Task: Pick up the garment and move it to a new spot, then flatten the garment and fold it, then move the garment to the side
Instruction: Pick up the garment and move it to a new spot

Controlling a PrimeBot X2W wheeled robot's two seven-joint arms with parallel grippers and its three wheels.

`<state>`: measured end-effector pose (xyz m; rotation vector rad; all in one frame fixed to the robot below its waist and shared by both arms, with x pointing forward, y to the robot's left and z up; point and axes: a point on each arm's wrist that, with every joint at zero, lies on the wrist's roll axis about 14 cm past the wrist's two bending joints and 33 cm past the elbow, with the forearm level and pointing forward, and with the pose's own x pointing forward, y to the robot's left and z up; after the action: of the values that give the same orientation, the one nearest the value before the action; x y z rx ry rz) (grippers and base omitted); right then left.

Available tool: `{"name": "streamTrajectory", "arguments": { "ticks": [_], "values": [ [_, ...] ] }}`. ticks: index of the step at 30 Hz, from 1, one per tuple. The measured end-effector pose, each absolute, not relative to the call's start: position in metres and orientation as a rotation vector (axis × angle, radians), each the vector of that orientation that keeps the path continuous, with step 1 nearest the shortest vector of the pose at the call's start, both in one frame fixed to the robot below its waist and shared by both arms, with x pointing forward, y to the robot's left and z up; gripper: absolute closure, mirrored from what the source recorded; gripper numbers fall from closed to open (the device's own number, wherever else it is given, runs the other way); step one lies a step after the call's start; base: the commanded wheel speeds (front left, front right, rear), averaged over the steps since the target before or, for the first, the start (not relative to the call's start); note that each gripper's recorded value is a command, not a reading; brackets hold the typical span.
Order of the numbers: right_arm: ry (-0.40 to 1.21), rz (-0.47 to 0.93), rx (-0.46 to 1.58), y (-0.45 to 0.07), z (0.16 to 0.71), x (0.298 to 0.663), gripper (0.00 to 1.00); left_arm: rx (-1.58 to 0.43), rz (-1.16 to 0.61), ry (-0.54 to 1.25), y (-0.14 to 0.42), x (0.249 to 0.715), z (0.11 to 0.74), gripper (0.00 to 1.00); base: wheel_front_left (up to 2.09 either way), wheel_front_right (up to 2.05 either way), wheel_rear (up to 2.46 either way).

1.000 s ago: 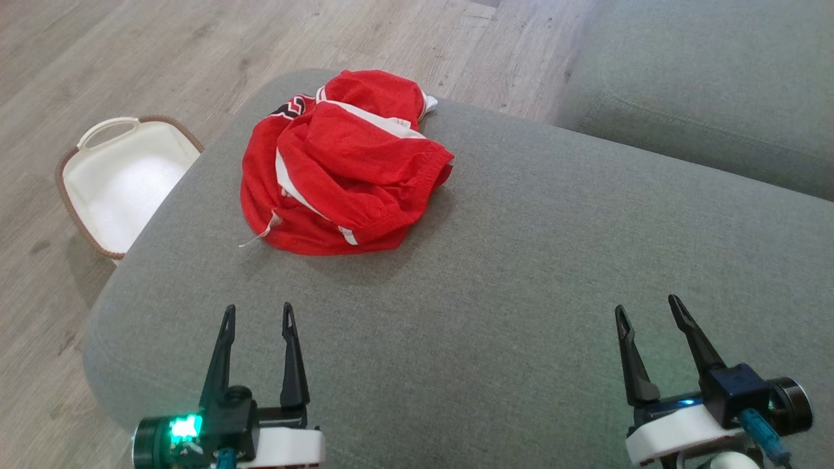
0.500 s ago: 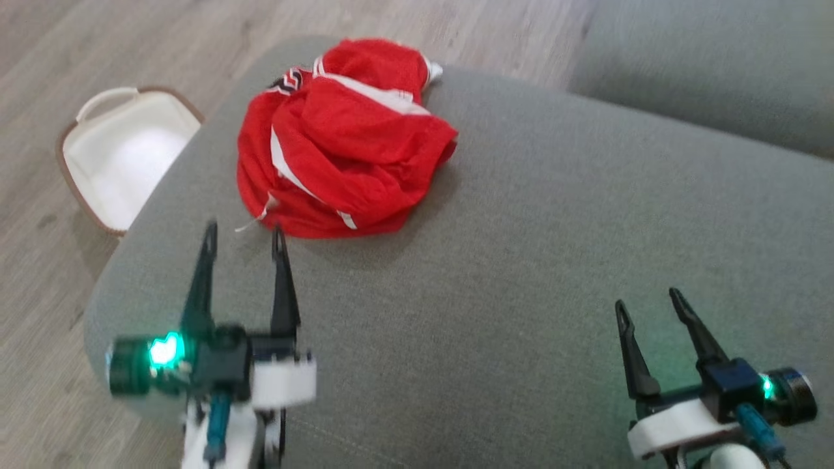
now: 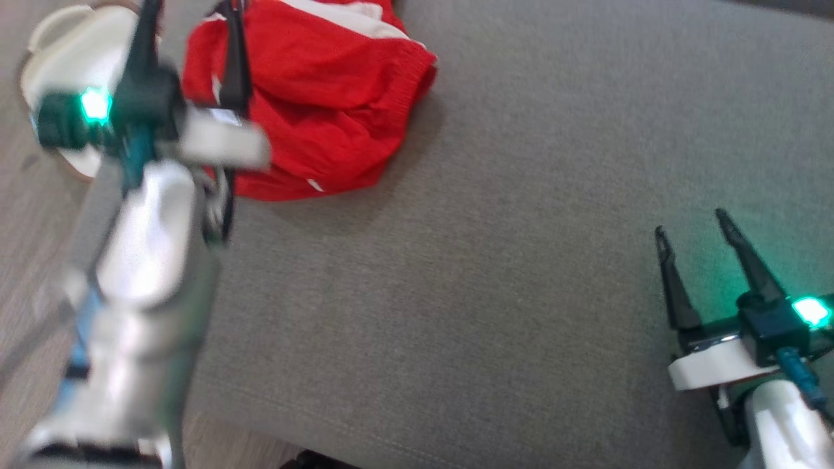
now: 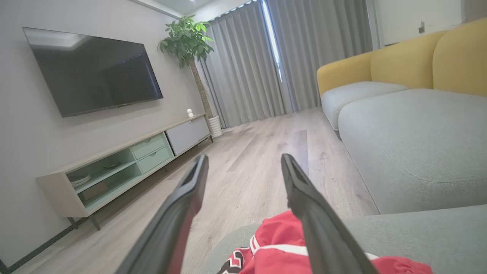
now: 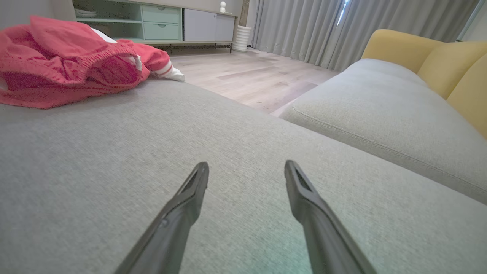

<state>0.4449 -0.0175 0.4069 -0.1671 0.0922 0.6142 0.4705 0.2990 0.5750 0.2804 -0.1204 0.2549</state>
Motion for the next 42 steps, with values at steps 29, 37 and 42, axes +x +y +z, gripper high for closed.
{"name": "streamTrajectory", "arguments": {
  "ticks": [29,37,42],
  "values": [
    [0.1,0.577,-0.219,-0.05,0.385,0.463,0.0,0.261,0.06,0.618,0.278,0.521,0.415,1.0,0.0,0.0,0.0],
    [0.034,0.533,-0.173,-0.04,0.438,0.432,0.0,0.413,-0.026,0.26,0.253,0.542,0.554,1.0,0.0,0.0,0.0],
    [0.006,0.439,-0.167,-0.066,0.463,0.405,0.0,0.444,-0.162,0.049,0.189,0.544,0.629,1.0,0.0,0.0,0.0]
  ]
}}
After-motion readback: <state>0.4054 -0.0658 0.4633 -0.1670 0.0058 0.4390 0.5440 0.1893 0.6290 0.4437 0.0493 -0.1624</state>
